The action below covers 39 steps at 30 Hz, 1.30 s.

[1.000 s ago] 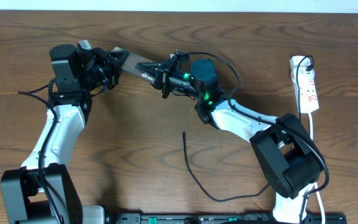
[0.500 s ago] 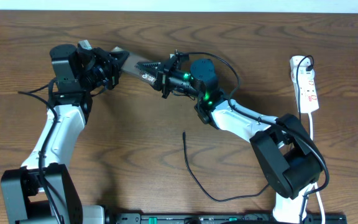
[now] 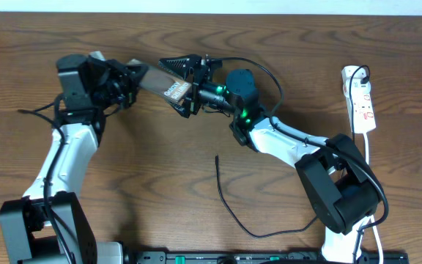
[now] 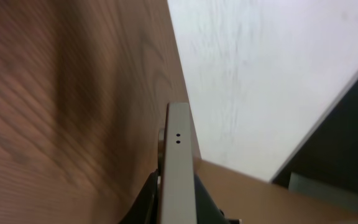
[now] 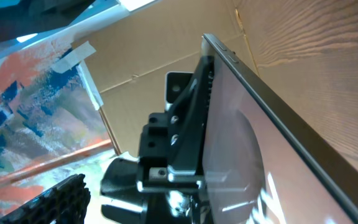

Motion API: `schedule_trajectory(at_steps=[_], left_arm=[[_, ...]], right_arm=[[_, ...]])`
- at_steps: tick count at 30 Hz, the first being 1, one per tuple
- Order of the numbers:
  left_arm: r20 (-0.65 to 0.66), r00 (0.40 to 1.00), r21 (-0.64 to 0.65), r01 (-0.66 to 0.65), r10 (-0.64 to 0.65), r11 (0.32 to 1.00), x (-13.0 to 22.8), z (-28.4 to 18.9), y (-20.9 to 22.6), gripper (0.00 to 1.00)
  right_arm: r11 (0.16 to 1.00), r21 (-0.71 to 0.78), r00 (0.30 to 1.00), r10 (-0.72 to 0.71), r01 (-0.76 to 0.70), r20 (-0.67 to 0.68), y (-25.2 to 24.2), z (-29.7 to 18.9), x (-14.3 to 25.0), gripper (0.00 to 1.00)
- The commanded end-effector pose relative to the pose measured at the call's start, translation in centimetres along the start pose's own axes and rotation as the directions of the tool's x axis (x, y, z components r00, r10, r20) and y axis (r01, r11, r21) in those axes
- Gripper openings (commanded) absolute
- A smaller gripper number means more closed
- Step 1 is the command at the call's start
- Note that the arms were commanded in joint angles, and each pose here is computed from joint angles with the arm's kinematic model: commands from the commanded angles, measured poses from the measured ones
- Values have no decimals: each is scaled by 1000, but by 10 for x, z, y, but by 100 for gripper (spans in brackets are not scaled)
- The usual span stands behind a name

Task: Plug charger to phone and switch on socket
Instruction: 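Release the phone from the right gripper and swing the left gripper left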

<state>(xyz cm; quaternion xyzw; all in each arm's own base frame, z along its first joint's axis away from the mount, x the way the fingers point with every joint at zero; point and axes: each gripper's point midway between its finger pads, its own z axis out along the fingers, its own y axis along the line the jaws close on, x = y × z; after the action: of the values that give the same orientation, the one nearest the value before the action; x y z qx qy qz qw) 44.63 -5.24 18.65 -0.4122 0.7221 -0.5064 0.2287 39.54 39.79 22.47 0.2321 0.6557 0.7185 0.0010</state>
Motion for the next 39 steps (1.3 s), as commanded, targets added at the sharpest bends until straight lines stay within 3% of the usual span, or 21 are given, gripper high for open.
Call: schedule_trajectory(at_steps=[1,10,13,19,25,29,34,39], left_arm=[[36,999,10,23,-23,1000,-24,-15,6,7],[29,998,118,54,-58,992,-73,-78,8,7],[-20,998,166,65,-63,984,-76,-98,6,7],[-94,991,259,-72,99,963,-67,-119,-6,8],[-119,978,284,-133,172,950,-58,-119,-8,7],[-120,977,286,-136,176,949,-58,-119,-9,8],[-131,967,302,-171,219,938,-54,-121,-10,7],[-144,956,321,-200,257,926,-49,-122,-11,7]], right_arm=[[999,-8,999,-40,40,-16,9,-4,-4,99],[988,35,987,-151,153,-48,5,-23,-22,99],[960,33,960,-275,277,-54,6,-29,-28,99],[923,81,924,-367,376,-109,-7,-39,-34,99],[859,268,898,-396,436,-192,-27,-44,-47,99],[736,453,864,-449,503,-229,-25,-55,-55,99],[464,741,831,-507,486,-227,-26,-97,-68,99],[293,845,849,-436,448,-299,-56,-128,-53,99]])
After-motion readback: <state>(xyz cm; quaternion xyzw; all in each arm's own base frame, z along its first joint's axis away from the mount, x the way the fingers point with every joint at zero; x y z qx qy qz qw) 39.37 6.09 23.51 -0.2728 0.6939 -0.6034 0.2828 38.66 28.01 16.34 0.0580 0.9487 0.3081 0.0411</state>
